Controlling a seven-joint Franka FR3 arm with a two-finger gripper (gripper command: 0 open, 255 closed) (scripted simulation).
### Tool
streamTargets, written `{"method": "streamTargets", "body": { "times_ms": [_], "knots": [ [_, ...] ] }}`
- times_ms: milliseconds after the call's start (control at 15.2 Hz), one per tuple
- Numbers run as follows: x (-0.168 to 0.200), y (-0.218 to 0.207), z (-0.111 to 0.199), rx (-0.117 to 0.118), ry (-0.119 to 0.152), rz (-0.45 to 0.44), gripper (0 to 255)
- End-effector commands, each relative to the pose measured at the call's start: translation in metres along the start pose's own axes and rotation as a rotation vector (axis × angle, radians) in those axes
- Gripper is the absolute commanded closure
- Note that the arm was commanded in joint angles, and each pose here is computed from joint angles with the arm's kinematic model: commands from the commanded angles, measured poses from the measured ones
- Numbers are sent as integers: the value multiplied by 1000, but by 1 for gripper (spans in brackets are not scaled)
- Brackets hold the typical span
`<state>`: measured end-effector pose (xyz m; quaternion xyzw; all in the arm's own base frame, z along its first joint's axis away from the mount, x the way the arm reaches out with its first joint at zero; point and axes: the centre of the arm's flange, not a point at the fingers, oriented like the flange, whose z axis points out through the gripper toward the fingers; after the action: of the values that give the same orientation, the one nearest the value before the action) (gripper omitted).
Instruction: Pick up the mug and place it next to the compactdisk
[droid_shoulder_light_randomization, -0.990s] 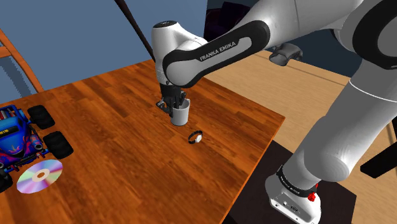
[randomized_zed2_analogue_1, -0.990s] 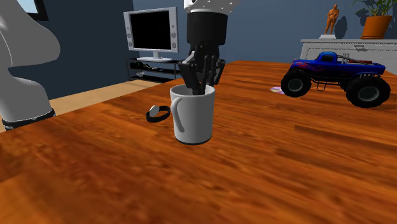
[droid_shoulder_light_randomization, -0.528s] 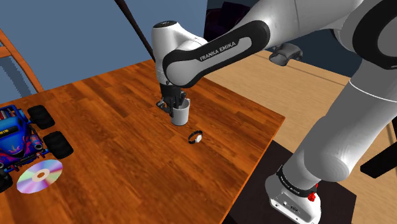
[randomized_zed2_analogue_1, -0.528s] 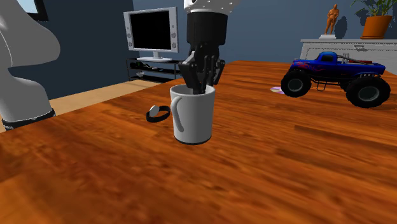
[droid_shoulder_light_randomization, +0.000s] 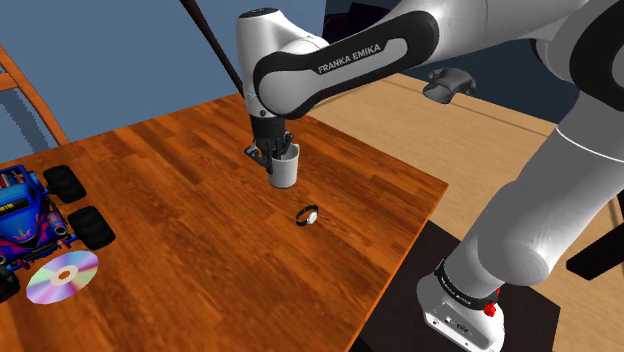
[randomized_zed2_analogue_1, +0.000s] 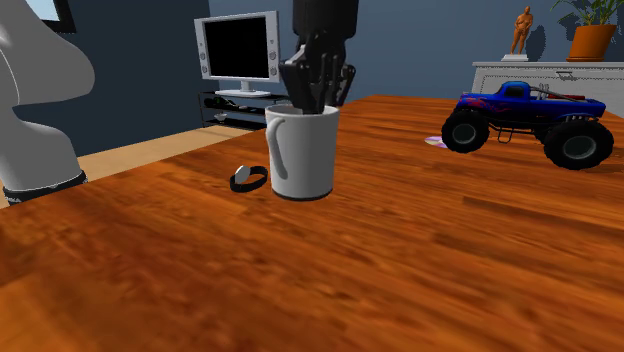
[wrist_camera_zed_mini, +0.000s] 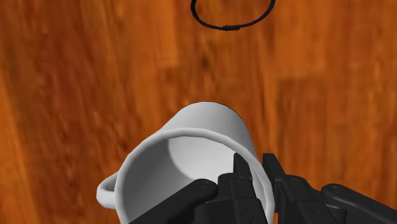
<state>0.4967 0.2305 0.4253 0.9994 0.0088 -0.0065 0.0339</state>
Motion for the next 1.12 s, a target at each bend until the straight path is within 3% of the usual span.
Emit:
{"method": "streamTargets", "body": {
  "times_ms": [0, 1056],
  "knots": [
    [0, 1, -10, 0, 0, 0, 255],
    [-1, 6, -94, 0, 0, 0, 255]
  ]
}}
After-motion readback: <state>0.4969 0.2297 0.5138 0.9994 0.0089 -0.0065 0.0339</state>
